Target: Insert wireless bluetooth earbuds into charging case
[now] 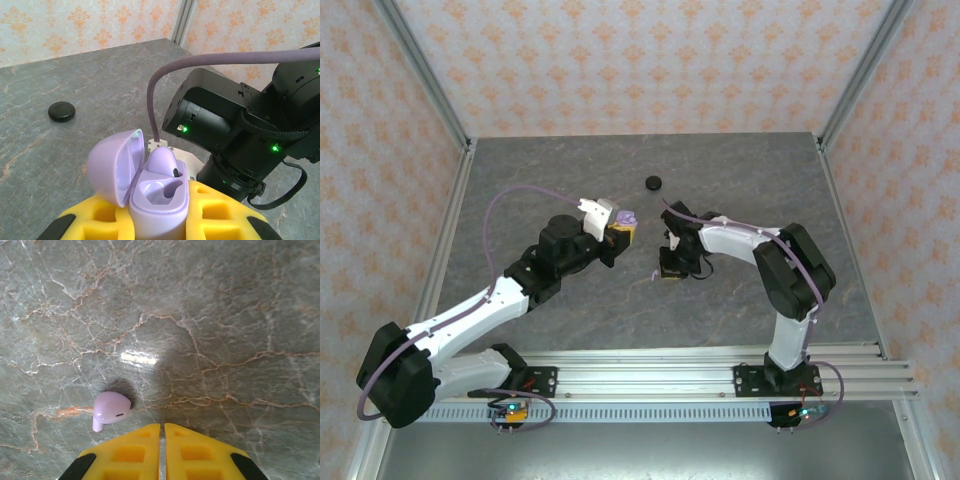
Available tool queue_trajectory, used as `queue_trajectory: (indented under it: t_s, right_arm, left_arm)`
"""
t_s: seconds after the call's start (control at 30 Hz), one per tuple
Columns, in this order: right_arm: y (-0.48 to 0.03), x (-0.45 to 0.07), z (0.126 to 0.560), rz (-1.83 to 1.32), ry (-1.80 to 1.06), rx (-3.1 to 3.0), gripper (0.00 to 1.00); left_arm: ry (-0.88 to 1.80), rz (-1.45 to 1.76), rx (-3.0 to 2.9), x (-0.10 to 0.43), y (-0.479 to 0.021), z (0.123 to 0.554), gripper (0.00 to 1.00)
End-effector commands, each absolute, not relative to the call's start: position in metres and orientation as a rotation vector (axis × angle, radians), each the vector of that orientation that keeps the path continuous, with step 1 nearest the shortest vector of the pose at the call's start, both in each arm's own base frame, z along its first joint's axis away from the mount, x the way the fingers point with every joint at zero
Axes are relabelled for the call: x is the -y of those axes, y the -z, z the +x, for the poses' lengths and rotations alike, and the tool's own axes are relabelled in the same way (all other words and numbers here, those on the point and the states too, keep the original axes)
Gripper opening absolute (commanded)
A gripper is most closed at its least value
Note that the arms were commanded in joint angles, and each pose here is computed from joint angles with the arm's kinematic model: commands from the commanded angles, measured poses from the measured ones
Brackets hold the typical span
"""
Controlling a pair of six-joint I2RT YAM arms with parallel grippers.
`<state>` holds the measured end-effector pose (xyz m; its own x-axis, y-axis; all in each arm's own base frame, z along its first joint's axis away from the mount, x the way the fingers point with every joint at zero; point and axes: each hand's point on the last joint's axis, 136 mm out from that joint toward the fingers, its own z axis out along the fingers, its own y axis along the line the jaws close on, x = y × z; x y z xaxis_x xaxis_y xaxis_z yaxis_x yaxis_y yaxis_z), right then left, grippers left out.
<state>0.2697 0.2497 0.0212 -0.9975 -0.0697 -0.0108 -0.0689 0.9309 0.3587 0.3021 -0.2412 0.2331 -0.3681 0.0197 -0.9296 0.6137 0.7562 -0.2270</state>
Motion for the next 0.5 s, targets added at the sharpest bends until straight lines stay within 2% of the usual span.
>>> queue_trajectory:
  t_s: [0.0, 0.47]
  right_arm:
    - [-0.017, -0.255, 0.272, 0.084, 0.588, 3.086, 0.11]
    - [-0.019, -0.273, 0.288, 0.104, 0.650, 3.097, 0.10]
  left_arm:
    - [0.692, 0.492, -1.806, 0.244, -0.254, 0.302, 0.08]
    - [0.684, 0.486, -1.815, 0.241, -0.252, 0.300, 0.08]
